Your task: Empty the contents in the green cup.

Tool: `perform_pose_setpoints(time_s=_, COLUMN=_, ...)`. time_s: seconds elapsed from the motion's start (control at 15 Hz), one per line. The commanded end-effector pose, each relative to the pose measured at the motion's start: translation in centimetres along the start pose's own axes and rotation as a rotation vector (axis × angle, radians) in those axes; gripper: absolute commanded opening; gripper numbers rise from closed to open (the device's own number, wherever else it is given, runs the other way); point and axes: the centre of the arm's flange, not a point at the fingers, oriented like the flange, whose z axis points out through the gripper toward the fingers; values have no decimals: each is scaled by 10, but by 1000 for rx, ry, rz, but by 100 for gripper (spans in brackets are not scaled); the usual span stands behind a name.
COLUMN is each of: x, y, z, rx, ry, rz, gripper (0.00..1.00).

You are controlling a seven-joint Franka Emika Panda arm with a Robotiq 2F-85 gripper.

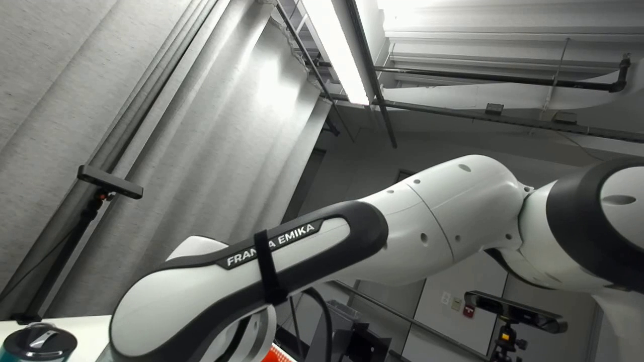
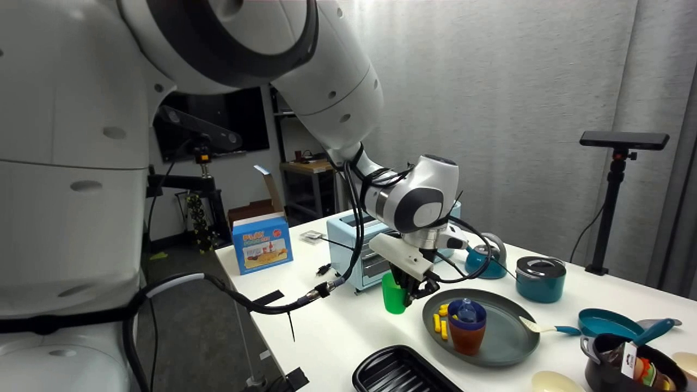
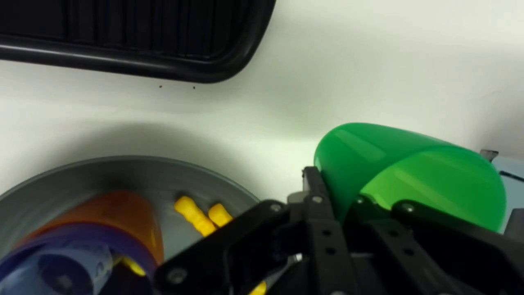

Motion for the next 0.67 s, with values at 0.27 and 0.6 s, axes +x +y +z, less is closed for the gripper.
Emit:
perform_pose_setpoints(time_s=0.27, x=-11, y=-10, z=11, rx=-123, ry=-61, rz=-93, gripper=1)
perform_pose_setpoints(time_s=0.6, x=-9, y=-5, z=22, rx=-180, ry=-12, rz=-134, gripper=1)
